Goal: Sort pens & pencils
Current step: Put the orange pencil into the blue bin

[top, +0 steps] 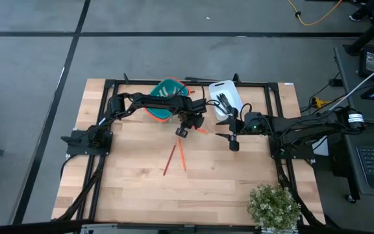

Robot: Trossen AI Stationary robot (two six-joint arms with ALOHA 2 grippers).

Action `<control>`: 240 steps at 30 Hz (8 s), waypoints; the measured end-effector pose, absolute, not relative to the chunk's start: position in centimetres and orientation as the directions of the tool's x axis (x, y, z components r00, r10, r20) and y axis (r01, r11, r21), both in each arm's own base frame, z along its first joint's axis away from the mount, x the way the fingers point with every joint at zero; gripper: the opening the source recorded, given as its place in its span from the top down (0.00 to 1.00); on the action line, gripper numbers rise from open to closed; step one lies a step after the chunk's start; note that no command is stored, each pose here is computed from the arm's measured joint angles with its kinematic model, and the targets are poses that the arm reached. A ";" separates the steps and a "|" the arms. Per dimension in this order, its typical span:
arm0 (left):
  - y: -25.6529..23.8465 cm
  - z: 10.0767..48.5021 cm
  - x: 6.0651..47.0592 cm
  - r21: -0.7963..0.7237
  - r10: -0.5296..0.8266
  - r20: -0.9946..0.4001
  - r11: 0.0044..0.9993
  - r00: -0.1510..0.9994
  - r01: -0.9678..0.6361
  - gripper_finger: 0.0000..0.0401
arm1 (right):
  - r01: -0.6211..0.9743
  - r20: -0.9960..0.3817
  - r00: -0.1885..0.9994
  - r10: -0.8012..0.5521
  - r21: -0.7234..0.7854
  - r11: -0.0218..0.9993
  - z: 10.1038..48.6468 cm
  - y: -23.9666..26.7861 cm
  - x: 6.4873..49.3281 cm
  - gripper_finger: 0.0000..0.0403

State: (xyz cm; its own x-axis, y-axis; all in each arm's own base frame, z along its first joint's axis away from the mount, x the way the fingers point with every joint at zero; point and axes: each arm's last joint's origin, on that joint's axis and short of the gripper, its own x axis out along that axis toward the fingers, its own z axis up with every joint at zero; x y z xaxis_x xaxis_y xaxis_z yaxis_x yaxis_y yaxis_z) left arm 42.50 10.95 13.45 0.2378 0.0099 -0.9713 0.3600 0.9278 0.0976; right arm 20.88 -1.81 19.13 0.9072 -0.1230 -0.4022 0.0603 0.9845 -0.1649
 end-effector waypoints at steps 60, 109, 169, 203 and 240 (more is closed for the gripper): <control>9.8 20.3 42.4 0.047 0.022 -0.995 0.963 0.095 0.267 1.00 | 0.091 -0.456 0.882 -0.120 -0.085 0.992 18.6 -1.8 20.6 0.46; 0.5 20.9 20.4 0.246 0.154 -0.258 0.965 0.954 -0.089 1.00 | 0.227 -0.833 0.531 -0.153 -0.034 0.973 21.6 -9.9 34.4 0.46; 2.4 19.7 20.5 0.230 0.252 -0.346 0.957 0.904 -0.179 0.73 | 0.298 -0.936 0.323 -0.141 -0.040 0.954 16.6 -19.1 35.9 0.46; 2.4 19.7 20.5 0.230 0.253 -0.346 0.956 0.903 -0.179 0.73 | 0.298 -0.963 0.268 0.006 0.089 0.950 13.7 -20.1 35.3 0.49; 2.4 19.7 20.5 0.229 0.252 -0.345 0.957 0.904 -0.180 0.74 | 0.329 -0.983 0.184 -0.003 0.059 0.942 11.8 -17.6 36.6 0.97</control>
State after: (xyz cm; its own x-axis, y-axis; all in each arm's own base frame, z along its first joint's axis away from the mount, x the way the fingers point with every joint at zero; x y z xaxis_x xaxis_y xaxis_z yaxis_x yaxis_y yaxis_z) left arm 20.46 2.43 19.72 0.9040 0.2524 -0.3451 -0.1797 0.9567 0.2292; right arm 36.56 -17.63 11.85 0.1841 -0.0026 -0.9829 0.3291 0.9424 0.0592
